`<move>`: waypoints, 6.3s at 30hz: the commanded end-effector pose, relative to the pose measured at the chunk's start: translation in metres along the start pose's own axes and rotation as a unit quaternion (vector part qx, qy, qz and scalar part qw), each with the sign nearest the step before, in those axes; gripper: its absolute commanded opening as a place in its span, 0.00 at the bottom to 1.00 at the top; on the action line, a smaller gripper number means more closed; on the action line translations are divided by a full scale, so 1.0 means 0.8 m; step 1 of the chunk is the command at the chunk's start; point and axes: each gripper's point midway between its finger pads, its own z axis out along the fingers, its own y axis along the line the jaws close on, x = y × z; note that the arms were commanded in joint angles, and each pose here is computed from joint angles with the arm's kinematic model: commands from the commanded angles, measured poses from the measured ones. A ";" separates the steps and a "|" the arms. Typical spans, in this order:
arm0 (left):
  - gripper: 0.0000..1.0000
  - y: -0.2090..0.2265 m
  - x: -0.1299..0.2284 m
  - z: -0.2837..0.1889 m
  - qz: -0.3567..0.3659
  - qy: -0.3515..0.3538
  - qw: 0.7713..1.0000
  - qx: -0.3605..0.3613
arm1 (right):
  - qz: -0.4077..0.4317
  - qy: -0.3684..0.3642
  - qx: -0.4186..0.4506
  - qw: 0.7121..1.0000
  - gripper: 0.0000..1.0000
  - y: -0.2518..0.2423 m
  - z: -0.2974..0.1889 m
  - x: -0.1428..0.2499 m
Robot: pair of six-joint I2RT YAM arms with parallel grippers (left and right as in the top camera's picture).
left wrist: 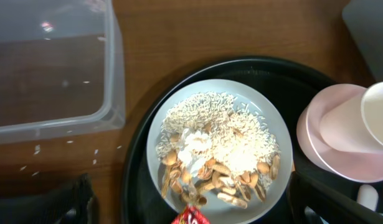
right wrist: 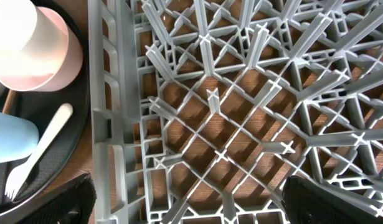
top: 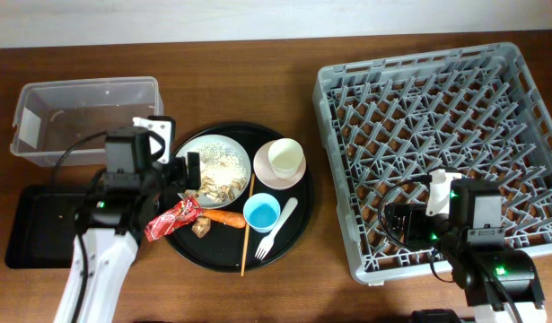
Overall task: Sort waste into correct bins and load items into the dishwasher rack
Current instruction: 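Reach the left gripper to the plate and grasp the white tissue, then carry the tissue with the left gripper into the clear bin and release, then lower the left gripper onto the red Apollo wrapper and grasp it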
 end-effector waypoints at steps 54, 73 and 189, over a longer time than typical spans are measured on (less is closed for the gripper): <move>0.01 0.031 -0.015 0.094 -0.015 0.031 0.998 -0.044 | -0.001 -0.008 -0.004 1.000 0.99 0.004 -0.006 -0.008; 0.79 0.158 -0.083 0.061 -0.081 -0.094 0.979 -0.164 | -0.001 -0.008 -0.004 1.000 0.99 0.004 -0.006 -0.007; 0.22 -0.028 0.253 0.048 -0.170 0.409 0.896 0.023 | 0.000 -0.002 -0.004 1.000 0.99 0.004 -0.006 -0.004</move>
